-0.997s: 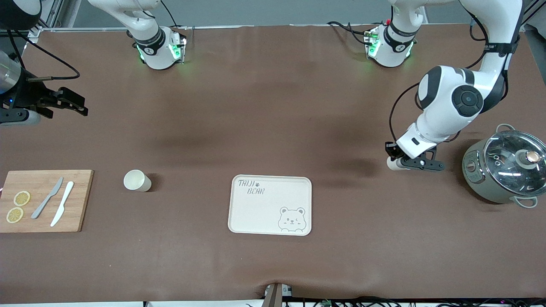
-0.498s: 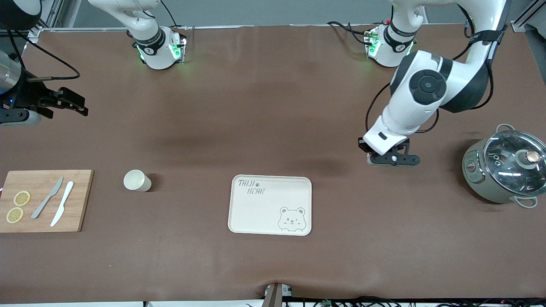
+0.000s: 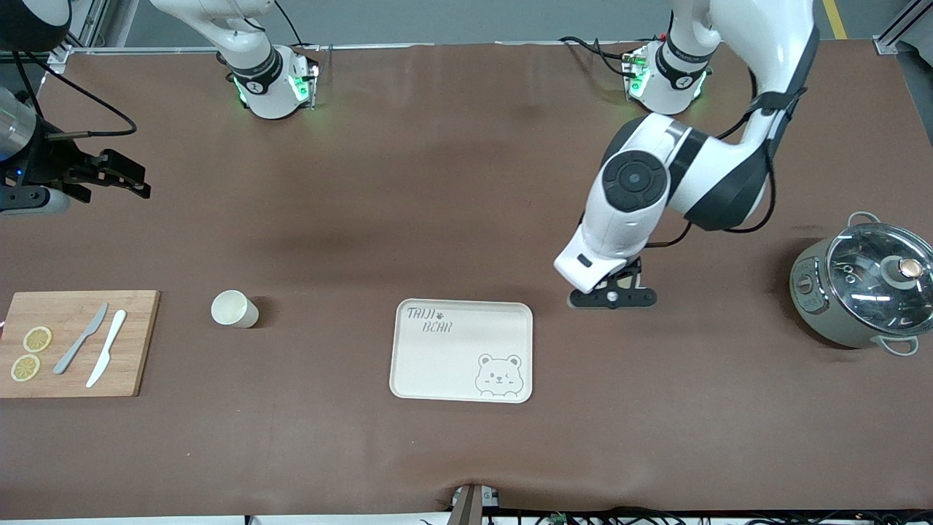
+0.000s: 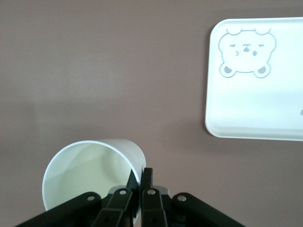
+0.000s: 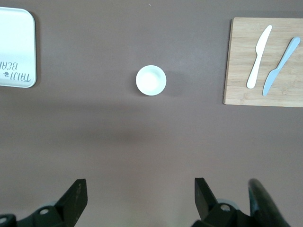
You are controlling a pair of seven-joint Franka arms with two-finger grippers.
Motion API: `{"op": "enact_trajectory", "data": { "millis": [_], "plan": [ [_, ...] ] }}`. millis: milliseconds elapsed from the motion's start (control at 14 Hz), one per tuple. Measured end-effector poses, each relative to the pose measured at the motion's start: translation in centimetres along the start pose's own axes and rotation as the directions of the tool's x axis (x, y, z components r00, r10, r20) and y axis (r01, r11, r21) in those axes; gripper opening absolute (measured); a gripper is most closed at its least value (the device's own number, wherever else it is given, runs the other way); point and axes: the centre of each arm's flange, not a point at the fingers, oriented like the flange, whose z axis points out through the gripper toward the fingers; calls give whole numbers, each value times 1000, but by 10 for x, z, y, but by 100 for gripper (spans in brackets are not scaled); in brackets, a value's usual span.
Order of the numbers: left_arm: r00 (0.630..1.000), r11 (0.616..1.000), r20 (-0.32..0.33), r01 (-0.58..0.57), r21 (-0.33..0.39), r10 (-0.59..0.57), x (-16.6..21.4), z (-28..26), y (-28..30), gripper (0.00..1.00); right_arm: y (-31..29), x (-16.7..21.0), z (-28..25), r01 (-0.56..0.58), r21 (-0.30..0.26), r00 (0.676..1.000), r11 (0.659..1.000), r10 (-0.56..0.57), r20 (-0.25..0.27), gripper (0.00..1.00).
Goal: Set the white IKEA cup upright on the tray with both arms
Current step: 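Lift the cup with the left gripper and carry it toward the tray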
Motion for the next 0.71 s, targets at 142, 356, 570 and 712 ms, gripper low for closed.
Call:
{"op": "enact_trajectory", "data": {
  "millis": [142, 356, 570, 712],
  "plan": [
    [1000, 1000, -11, 17, 3, -17, 6, 4, 15, 5, 0, 0, 0, 0, 0, 1000, 1000, 0, 0, 100],
    [998, 999, -39, 42, 29, -41, 11, 12, 40, 5, 0, 0, 0, 0, 0, 1000, 1000, 0, 0, 100],
    [995, 994, -75, 72, 82, -66, 7, 29, 75, 5, 0, 0, 0, 0, 0, 1000, 1000, 0, 0, 100],
    [993, 992, -82, 90, 85, -84, 3, 44, 101, 5, 0, 0, 0, 0, 0, 1000, 1000, 0, 0, 100]
  ]
}}
